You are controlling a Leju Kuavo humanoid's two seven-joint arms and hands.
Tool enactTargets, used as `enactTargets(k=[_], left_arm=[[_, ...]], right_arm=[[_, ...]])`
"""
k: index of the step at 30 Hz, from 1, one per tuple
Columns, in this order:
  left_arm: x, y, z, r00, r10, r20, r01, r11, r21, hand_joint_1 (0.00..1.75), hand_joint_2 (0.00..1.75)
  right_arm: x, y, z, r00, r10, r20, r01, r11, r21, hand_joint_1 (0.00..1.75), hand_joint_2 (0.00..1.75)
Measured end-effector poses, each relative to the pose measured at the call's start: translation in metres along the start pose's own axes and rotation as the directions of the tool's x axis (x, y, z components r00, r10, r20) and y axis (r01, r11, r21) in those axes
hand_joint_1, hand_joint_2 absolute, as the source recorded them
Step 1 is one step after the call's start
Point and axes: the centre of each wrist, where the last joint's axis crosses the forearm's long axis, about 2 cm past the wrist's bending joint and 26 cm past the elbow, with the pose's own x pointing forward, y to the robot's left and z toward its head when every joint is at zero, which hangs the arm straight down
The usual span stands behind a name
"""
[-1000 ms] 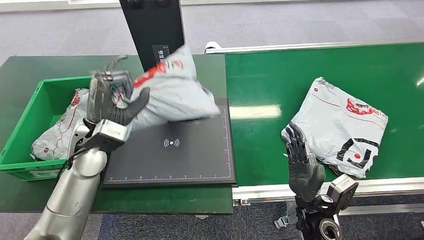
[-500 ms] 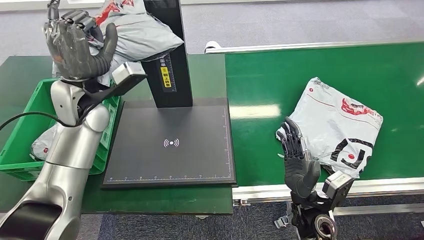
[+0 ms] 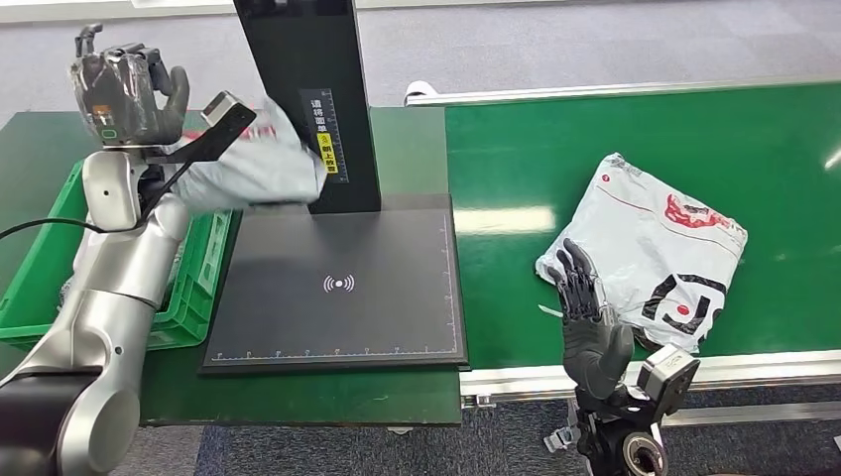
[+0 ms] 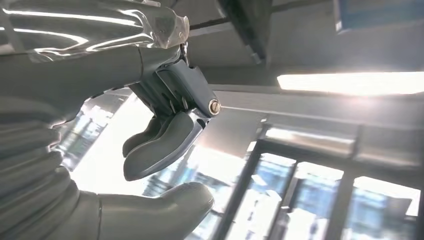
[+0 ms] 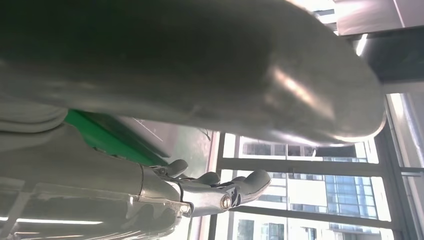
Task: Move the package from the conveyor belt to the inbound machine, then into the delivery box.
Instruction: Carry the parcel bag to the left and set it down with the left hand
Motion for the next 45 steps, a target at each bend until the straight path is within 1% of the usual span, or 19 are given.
enactTargets(k=[6, 12, 15, 20, 21, 24, 25, 28, 31, 33, 36, 40, 45], left_arm=[[-0.033, -0.014, 0.018, 0.99, -0.13, -0.048, 0.123, 0.985, -0.118, 1.75, 1.75], [-0.066, -0.019, 0.039, 0.978, -0.187, -0.09, 0.168, 0.968, -0.186, 1.75, 1.75], [-0.074, -0.019, 0.046, 0.975, -0.2, -0.1, 0.177, 0.963, -0.204, 1.75, 1.75], [-0.081, -0.02, 0.05, 0.971, -0.215, -0.103, 0.189, 0.957, -0.221, 1.75, 1.75], [-0.082, -0.02, 0.051, 0.97, -0.218, -0.104, 0.19, 0.956, -0.224, 1.63, 1.75], [-0.087, -0.02, 0.054, 0.977, -0.185, -0.104, 0.157, 0.96, -0.232, 0.32, 1.75], [-0.088, -0.021, 0.055, 0.984, -0.146, -0.105, 0.118, 0.963, -0.241, 0.0, 1.75], [-0.087, -0.025, 0.059, 0.993, 0.024, -0.114, -0.054, 0.96, -0.276, 0.0, 1.75], [-0.082, -0.03, 0.065, 0.982, 0.14, -0.128, -0.173, 0.936, -0.307, 0.0, 1.75], [-0.076, -0.034, 0.068, 0.964, 0.232, -0.132, -0.264, 0.905, -0.333, 0.0, 1.75], [-0.063, -0.038, 0.072, 0.925, 0.36, -0.119, -0.378, 0.85, -0.368, 0.0, 1.75], [-0.039, -0.039, 0.071, 0.885, 0.458, -0.076, -0.449, 0.802, -0.393, 0.0, 1.75], [-0.015, -0.037, 0.067, 0.847, 0.532, -0.007, -0.481, 0.762, -0.434, 0.0, 1.75]], right_arm=[[0.001, -0.001, 0.0, 1.0, 0.009, -0.005, -0.009, 1.0, -0.017, 0.0, 0.0], [0.002, -0.003, -0.001, 1.0, 0.014, -0.006, -0.015, 1.0, -0.018, 0.0, 0.0], [0.002, -0.003, -0.001, 1.0, 0.016, -0.006, -0.016, 1.0, -0.018, 0.0, 0.0], [0.002, -0.004, -0.001, 1.0, 0.017, -0.005, -0.017, 1.0, -0.019, 0.0, 0.0], [0.002, -0.004, -0.001, 1.0, 0.017, -0.005, -0.017, 1.0, -0.02, 0.0, 0.0], [0.003, -0.005, -0.002, 1.0, 0.019, -0.002, -0.02, 0.999, -0.027, 0.0, 0.0], [0.003, -0.005, -0.002, 1.0, 0.02, -0.001, -0.02, 0.999, -0.029, 0.0, 0.0], [0.003, -0.006, -0.003, 1.0, 0.021, 0.0, -0.021, 0.999, -0.031, 0.0, 0.0], [0.003, -0.006, -0.003, 1.0, 0.022, 0.0, -0.022, 0.999, -0.03, 0.0, 0.0], [0.004, -0.006, -0.003, 1.0, 0.024, -0.001, -0.024, 0.999, -0.03, 0.0, 0.0], [0.005, -0.008, -0.003, 1.0, 0.03, 0.0, -0.03, 0.999, -0.028, 0.0, 0.0], [0.005, -0.009, -0.002, 0.999, 0.036, 0.001, -0.036, 0.999, -0.031, 0.0, 0.0], [0.005, -0.01, 0.006, 0.999, 0.04, -0.004, -0.04, 0.998, -0.039, 0.0, 0.0]])
